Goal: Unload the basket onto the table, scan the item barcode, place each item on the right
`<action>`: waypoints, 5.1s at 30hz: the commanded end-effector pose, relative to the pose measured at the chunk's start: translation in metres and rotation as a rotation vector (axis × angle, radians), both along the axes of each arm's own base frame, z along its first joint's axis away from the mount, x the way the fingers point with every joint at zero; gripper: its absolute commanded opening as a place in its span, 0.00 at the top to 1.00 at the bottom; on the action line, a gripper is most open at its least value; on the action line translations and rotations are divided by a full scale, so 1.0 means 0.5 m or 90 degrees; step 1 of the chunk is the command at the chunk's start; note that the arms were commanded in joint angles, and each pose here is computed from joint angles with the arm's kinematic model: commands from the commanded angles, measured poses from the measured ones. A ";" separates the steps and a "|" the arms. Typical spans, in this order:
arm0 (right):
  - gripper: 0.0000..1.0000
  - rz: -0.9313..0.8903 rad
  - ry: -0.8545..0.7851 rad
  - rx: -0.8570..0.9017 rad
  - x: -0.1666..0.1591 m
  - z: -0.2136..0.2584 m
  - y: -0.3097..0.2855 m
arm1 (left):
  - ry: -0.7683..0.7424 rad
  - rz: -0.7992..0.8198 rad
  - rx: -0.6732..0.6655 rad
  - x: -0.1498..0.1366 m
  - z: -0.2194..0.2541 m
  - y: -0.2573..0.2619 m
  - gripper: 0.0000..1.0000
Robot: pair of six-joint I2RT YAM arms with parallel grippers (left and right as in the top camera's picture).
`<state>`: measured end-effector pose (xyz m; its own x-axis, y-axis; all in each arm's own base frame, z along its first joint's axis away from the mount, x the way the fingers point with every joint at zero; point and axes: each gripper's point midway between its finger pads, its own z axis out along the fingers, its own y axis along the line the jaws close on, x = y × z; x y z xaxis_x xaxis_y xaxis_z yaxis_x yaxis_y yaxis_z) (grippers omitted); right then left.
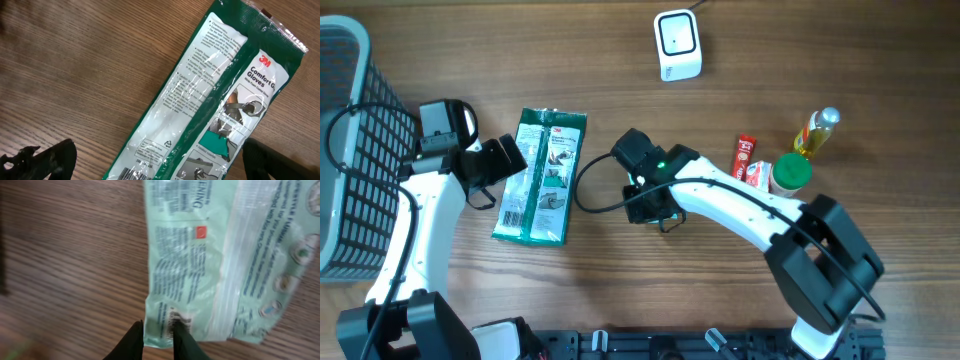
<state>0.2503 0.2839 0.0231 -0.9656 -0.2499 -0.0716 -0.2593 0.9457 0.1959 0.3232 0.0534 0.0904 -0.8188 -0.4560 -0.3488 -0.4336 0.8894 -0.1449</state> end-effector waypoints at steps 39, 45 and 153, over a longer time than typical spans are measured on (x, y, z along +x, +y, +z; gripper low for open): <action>0.85 -0.032 0.083 0.084 0.005 -0.009 -0.025 | 0.003 -0.016 0.000 -0.001 -0.004 -0.005 0.00; 0.85 -0.047 0.126 0.084 -0.011 -0.081 -0.025 | 0.003 -0.016 0.000 -0.001 -0.004 -0.005 0.00; 0.92 -0.350 -0.023 0.187 0.106 0.011 -0.081 | 0.003 -0.016 0.000 -0.001 -0.004 -0.005 0.00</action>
<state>0.3092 0.2448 0.0578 -0.9651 0.2164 -0.1478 0.1157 0.8578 0.5007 0.3233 0.0535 0.0904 -0.8188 -0.4556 -0.3493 -0.4333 0.8896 -0.1446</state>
